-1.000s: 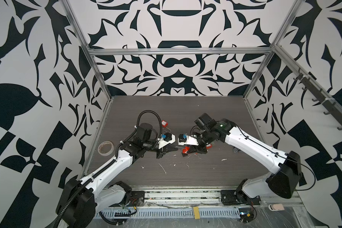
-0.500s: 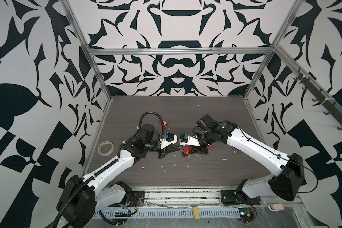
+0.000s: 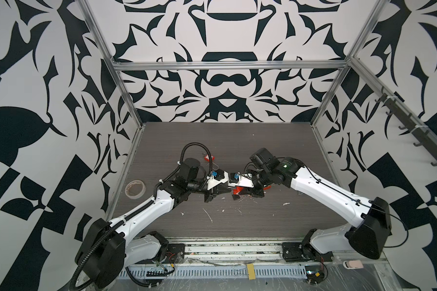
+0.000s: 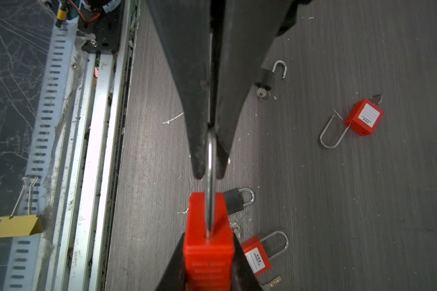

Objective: Lock with the key

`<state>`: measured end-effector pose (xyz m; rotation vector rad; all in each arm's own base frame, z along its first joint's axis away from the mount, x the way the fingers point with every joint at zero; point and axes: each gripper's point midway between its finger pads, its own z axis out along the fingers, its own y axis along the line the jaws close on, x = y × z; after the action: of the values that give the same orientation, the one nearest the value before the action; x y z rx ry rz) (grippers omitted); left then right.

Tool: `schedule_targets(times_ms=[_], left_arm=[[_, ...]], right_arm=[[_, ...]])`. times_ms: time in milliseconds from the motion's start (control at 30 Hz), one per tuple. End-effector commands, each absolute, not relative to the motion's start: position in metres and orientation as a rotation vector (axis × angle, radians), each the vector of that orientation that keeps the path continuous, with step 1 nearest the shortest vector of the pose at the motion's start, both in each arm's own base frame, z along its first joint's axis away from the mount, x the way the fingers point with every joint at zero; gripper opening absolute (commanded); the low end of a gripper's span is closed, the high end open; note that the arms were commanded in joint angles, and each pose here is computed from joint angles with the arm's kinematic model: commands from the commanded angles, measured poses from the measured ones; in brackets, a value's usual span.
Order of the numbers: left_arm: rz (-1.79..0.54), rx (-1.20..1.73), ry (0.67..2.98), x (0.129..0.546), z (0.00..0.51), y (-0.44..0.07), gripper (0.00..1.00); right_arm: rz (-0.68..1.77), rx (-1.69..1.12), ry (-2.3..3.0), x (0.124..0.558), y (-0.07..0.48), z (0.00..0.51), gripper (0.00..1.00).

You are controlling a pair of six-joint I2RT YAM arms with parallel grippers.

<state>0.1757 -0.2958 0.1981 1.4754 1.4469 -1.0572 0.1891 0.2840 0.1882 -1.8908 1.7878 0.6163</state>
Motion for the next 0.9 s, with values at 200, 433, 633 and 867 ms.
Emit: schedule_targets(times_ms=[200,433,633,867], left_arm=[[-1.047,1.555,1.382,0.165,0.198,-0.308,0.00],[-1.074,1.560,1.395,0.169,0.196,-0.314,0.00],[-1.080,1.567,1.402,0.170,0.194,-0.315,0.00],[-1.131,1.571,1.410,0.172,0.187,-0.321,0.00]], right_arm=[[0.864,-1.883,1.493,0.172,0.324,0.245,0.07],[0.602,-1.784,1.445,0.209,0.325,0.247,0.05],[0.622,-1.752,1.421,0.209,0.328,0.248,0.04],[0.840,-1.798,1.484,0.183,0.331,0.253,0.04]])
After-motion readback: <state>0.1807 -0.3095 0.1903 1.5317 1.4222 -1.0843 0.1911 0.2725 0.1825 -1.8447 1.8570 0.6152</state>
